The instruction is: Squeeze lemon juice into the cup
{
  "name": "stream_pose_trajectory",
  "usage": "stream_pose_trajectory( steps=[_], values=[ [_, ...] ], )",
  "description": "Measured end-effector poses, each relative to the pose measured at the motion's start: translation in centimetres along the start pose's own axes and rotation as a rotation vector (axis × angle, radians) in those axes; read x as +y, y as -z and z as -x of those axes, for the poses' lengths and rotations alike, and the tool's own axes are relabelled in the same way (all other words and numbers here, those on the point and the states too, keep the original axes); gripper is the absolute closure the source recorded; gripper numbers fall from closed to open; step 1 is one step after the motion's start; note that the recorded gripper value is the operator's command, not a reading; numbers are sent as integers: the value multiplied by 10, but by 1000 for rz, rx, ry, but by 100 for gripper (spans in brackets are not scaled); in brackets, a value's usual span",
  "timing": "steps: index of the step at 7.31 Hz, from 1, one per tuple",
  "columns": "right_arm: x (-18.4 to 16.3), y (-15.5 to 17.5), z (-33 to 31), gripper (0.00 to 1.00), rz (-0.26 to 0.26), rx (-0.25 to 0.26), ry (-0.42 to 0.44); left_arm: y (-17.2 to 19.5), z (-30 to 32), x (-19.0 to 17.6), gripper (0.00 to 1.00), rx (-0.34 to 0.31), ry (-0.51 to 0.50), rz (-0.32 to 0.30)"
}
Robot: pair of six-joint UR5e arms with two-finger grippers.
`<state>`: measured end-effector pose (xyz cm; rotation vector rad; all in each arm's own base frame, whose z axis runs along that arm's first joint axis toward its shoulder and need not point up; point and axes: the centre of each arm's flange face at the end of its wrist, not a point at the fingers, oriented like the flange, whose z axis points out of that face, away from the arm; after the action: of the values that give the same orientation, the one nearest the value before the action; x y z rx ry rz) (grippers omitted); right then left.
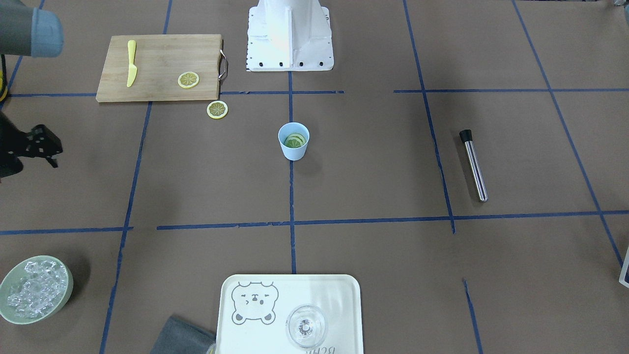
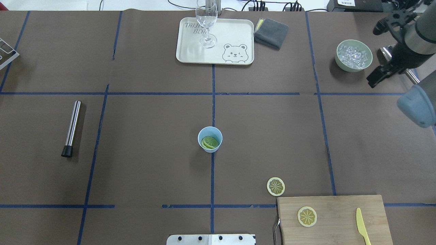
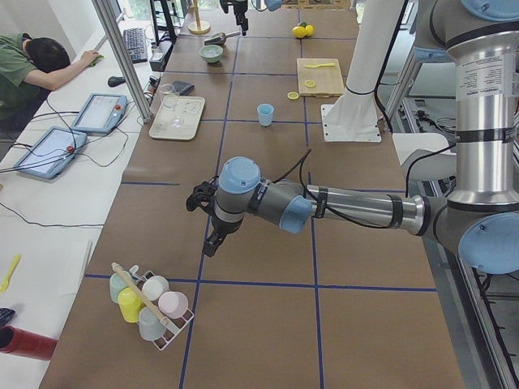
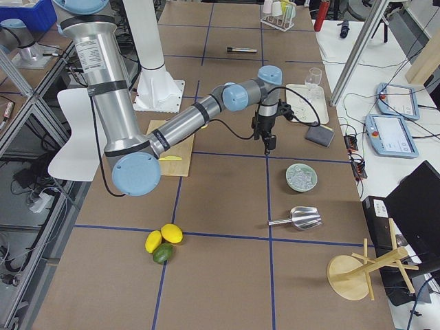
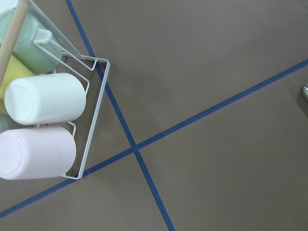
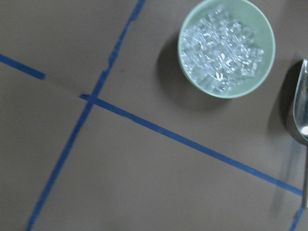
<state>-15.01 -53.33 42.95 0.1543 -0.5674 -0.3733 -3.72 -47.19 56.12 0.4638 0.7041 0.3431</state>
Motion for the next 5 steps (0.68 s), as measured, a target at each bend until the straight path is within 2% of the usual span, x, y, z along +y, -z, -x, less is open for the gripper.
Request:
stream_pose_trajectory(
  steps=[2,3,4,5],
  values=[
    [54,-2,-90,0,30,26,-133,19,-12,-36,0,-15,-98,-132],
    [81,-1,-126,0,35,4,-213,24,-23,-52,0,7,-90,-207],
    [102,-1,-149,0,39,-28,-269,21,-42,-64,0,60,-35,-256],
    [120,-3,-167,0,45,-45,-290,9,-71,-73,0,120,-18,-290]
  ],
)
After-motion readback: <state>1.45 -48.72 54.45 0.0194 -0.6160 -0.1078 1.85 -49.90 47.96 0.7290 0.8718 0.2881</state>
